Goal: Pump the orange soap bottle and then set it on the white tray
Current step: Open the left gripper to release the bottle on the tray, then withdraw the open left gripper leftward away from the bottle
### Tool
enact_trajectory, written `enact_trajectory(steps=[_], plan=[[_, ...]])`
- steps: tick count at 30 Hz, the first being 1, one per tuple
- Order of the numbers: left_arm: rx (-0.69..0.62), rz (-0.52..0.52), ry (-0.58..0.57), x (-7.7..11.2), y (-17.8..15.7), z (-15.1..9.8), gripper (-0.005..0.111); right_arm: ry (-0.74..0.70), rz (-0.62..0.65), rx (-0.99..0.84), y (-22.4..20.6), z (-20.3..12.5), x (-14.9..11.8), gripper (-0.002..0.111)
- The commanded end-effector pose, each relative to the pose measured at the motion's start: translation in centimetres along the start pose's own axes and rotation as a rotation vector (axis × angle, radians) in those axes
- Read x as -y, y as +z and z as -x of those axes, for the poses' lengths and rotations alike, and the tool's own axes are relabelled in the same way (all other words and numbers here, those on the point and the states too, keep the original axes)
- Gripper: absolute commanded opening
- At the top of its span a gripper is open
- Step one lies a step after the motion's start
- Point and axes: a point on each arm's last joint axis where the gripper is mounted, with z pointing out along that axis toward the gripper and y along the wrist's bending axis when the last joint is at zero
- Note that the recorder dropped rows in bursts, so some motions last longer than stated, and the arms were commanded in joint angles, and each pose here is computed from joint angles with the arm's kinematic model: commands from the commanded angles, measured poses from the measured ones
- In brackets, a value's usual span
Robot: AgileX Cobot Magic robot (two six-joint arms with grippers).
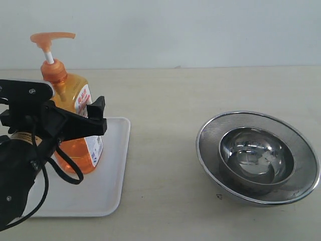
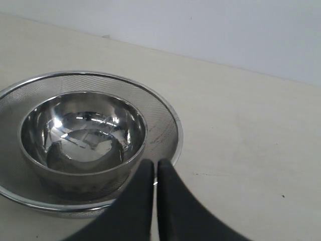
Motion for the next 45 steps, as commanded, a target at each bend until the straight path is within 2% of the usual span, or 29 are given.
enact_trajectory(steps=[1,3,12,15,19,22,26,34,39,45], plan=[[0.017,-0.014,0.026,-0.1,-0.5,1.2,0.103,-0.004,-0.005,0.012,0.0,0.1,0.0,0.000],[0.031,-0.006,0.050,-0.4,-1.0,1.6,0.103,-0.004,-0.005,0.012,0.0,0.1,0.0,0.000],[-0.001,-0.031,0.006,-2.0,-3.8,2.3,0.103,-0.004,-0.005,0.012,0.0,0.1,0.0,0.000],[-0.057,-0.075,-0.011,-2.0,-4.7,2.4,0.103,-0.004,-0.005,0.012,0.0,0.1,0.0,0.000],[-0.121,-0.188,-0.004,-1.6,-5.9,2.9,0.103,-0.004,-0.005,0.012,0.0,0.1,0.0,0.000],[-0.137,-0.289,0.021,-1.2,-7.1,3.7,0.103,-0.004,-0.005,0.012,0.0,0.1,0.0,0.000],[-0.146,-0.356,-0.007,-1.5,-8.8,4.9,0.103,-0.004,-0.005,0.012,0.0,0.1,0.0,0.000],[-0.069,-0.429,-0.032,-2.5,-11.8,7.0,0.103,-0.004,-0.005,0.012,0.0,0.1,0.0,0.000],[-0.057,-0.455,-0.073,-3.0,-13.1,7.4,0.103,-0.004,-0.005,0.012,0.0,0.1,0.0,0.000],[-0.085,-0.486,-0.075,-3.4,-14.1,6.7,0.103,-0.004,-0.005,0.012,0.0,0.1,0.0,0.000]])
